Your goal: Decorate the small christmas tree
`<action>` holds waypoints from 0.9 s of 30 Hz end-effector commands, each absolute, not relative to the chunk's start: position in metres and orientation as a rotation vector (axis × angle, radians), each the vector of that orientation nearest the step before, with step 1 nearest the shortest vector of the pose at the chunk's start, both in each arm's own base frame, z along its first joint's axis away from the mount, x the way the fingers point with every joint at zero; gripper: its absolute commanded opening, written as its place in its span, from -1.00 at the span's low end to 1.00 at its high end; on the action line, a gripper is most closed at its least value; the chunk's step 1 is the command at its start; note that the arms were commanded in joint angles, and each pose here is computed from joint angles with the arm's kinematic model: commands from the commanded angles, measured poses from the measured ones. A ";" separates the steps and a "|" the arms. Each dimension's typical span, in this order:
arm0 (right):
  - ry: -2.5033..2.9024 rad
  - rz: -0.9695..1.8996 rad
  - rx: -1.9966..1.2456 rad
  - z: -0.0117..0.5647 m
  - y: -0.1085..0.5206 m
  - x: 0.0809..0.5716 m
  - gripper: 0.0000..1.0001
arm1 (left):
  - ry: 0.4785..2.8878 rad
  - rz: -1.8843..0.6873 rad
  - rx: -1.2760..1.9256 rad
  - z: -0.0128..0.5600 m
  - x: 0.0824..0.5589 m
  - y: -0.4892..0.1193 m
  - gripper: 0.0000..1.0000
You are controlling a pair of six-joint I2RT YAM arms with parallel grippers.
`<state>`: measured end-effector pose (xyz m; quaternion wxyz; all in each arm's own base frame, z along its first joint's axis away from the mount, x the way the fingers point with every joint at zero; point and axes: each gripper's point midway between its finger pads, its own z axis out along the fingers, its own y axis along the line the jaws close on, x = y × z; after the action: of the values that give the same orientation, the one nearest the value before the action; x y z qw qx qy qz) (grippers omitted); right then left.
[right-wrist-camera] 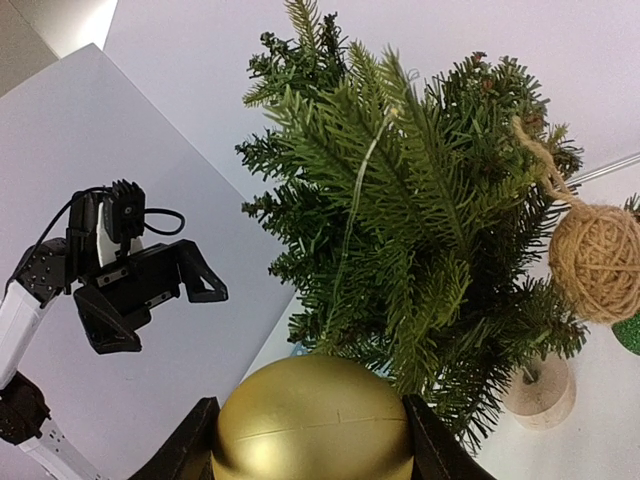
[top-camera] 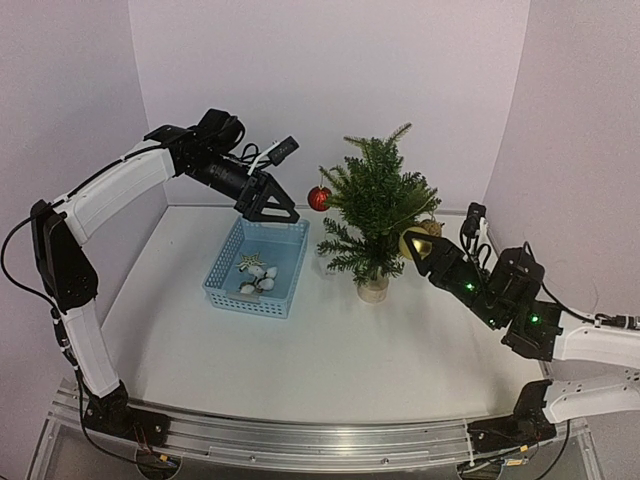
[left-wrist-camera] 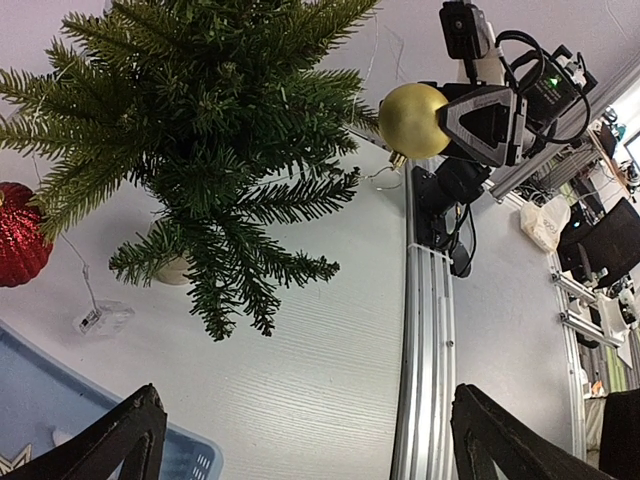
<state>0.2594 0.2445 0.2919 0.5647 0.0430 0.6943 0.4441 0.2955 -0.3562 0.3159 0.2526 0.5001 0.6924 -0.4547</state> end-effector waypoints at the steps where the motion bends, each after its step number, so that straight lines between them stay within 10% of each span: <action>1: 1.616 1.090 0.116 0.296 0.239 0.251 -0.51 | 1.833 -1.255 1.391 0.329 0.283 -0.354 0.95; 27: 1.590 1.047 0.387 0.286 0.207 0.265 -0.51 | 1.400 -1.082 1.511 0.400 0.295 -0.414 0.66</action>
<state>0.2624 0.2199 0.2799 0.5524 0.1296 0.6915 0.4470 0.2875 -0.4038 0.3664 0.3398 0.5974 0.5836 -0.4326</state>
